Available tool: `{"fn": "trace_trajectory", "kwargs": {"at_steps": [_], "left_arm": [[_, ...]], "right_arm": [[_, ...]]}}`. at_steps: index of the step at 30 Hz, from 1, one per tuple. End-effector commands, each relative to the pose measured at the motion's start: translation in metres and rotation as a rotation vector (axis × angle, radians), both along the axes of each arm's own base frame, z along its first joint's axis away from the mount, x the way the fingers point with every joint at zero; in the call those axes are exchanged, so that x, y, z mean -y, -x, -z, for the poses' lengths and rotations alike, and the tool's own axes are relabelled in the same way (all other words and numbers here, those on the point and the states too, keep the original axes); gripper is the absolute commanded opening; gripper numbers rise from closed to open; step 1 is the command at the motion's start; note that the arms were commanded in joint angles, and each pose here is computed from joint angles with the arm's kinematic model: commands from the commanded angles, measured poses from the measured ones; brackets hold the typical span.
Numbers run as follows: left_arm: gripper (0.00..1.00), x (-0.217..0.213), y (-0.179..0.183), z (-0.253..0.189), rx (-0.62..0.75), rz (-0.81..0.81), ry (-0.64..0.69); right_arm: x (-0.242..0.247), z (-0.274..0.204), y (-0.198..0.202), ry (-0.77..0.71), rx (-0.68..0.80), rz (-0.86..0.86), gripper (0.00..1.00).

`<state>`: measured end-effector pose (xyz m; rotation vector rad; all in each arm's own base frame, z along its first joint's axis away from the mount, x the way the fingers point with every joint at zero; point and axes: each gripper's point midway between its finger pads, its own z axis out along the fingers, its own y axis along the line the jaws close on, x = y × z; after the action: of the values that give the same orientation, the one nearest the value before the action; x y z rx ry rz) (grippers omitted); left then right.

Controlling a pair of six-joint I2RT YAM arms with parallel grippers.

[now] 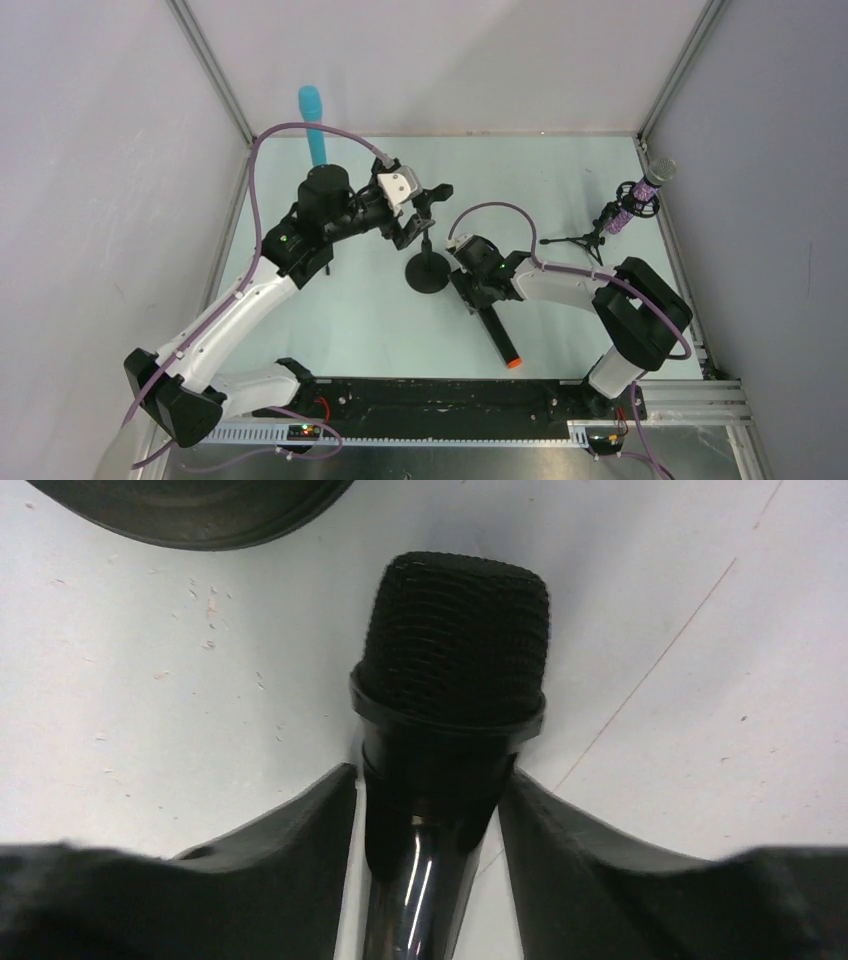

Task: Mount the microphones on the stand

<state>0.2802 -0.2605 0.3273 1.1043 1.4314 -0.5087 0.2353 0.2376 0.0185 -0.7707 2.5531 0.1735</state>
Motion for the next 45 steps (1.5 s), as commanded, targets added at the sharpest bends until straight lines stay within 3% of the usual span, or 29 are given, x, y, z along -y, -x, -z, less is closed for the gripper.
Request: {"fn": "trace_trajectory", "kwargs": {"at_steps": [1,3,5,9,18,25,28,31,38,41,43,45], "left_arm": [[0.91,0.003,0.006,-0.011,0.022,0.001,0.025],[0.91,0.005,0.008,-0.011,0.026,0.002,0.025],[0.92,0.005,0.009,-0.011,0.028,0.004,0.024],[0.92,0.004,0.009,-0.01,0.029,-0.003,0.019],[0.94,0.004,0.01,-0.008,0.035,-0.002,0.013],[0.94,0.002,0.012,-0.002,0.034,-0.009,0.002],[0.94,0.001,0.012,-0.001,0.04,-0.012,-0.003],[0.95,-0.001,0.011,-0.004,0.049,-0.022,-0.004],[0.95,-0.006,0.013,-0.018,0.088,-0.042,0.01],[0.95,-0.01,0.015,-0.023,0.109,-0.057,0.012],[0.95,-0.014,0.016,-0.027,0.126,-0.068,0.016],[0.95,-0.017,0.017,-0.03,0.137,-0.078,0.017]], "right_arm": [[0.008,-0.008,-0.017,0.013,0.027,0.067,0.47],[0.011,-0.011,-0.023,-0.008,0.024,0.095,0.33],[0.017,-0.013,-0.03,-0.02,0.021,0.127,0.28],[0.023,-0.015,-0.045,-0.038,0.024,0.173,0.3],[0.028,-0.014,-0.052,-0.001,0.023,0.184,0.6],[0.035,-0.014,-0.046,0.028,0.009,0.197,0.75],[0.038,-0.012,-0.042,0.042,-0.008,0.199,0.76],[0.04,-0.008,-0.038,0.051,-0.026,0.199,0.73],[0.04,-0.002,-0.037,0.072,-0.051,0.195,0.55],[0.038,-0.002,-0.038,0.067,-0.056,0.19,0.33],[0.035,-0.004,-0.039,0.059,-0.056,0.183,0.23],[0.033,-0.005,-0.04,0.051,-0.061,0.172,0.2]]}}
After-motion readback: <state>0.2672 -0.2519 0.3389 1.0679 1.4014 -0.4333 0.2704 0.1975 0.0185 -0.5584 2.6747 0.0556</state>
